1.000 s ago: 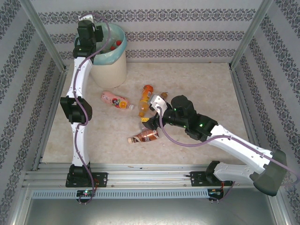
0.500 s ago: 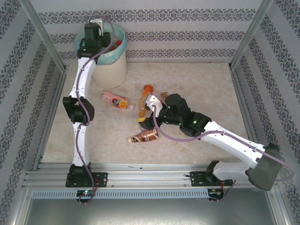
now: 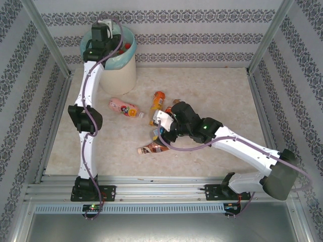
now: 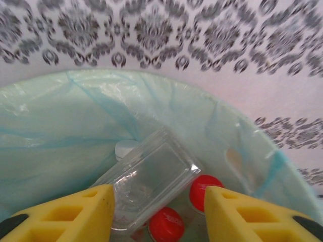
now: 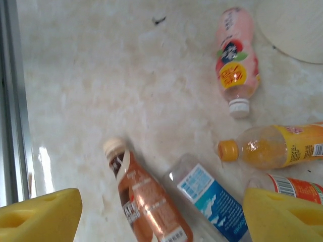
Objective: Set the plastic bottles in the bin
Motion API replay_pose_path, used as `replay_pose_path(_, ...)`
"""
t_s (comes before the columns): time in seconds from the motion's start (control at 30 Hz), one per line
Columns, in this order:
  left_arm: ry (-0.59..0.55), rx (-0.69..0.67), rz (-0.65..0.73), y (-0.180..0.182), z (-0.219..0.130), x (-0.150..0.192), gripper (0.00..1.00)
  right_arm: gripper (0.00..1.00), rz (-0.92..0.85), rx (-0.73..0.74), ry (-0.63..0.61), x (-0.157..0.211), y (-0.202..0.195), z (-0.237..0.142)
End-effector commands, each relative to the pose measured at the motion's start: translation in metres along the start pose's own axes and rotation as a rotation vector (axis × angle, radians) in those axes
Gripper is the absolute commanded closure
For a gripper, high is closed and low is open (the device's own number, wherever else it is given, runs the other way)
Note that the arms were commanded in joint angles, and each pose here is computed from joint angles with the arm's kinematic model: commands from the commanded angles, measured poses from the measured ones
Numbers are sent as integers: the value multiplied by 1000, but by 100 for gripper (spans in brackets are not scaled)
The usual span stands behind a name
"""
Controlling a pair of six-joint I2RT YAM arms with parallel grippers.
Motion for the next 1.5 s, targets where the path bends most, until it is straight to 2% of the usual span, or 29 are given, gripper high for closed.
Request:
replay_pose_path(0.0,-111,94,-6,-36,-79,-64,45,14,-184,-84,125,34,19,13)
replay_pose_path(0.07,-104,118,2,-48,-101,-69,43,12,-206,-24,170,45,8,21)
replay_pose_path(0.13,-83,133,-2,-57,-119,-68,43,13,-151,22,195,49,-10,27)
replay_pose_path(0.23,-19,162,0,-72,-141,-54,41,16,-11,45,183,52,-40,31)
replay_pose_path(0.37,99,199,4,-89,-167,-17,39,16,266,157,219,53,-96,39)
replay_pose_path(0.43,132,216,18,-94,-182,3,39,17,241,75,178,33,-90,53)
replay_pose_path(0.5,143,218,3,-88,-198,20,39,14,103,34,158,18,-76,71)
replay_pose_path(0.57,114,193,-30,-73,-221,34,39,10,36,60,153,5,-76,96)
replay_pose_path(0.73,35,10,-24,-20,-272,62,36,10,115,82,169,-9,-101,152)
replay_pose_path(0.83,-42,-114,-35,13,-303,73,33,10,100,97,184,-9,-108,184)
replay_pose_path(1.0,-151,-198,-78,45,-348,89,33,9,108,84,238,4,-114,226)
replay_pose_path(1.1,-200,-227,-84,58,-366,95,33,5,102,91,270,10,-116,243)
replay_pose_path(1.2,-237,-235,-77,63,-376,99,33,6,100,74,304,17,-115,257)
replay_pose_path(1.33,-244,-234,-62,64,-379,98,32,11,101,67,319,23,-116,270)
replay_pose_path(1.47,-239,-207,-61,59,-376,97,32,23,96,65,325,22,-118,273)
Point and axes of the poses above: each hand's point on the last joint's axis, 136 mm out from that joint toward the fingers, its own z axis out along the fingers, its own y axis along the line the jaws close on, x = y × z, the point moved 2 cm from there along -z, back along the fingers, and after that the axes turned 10 degrees about -z, right-handed, at the moved point
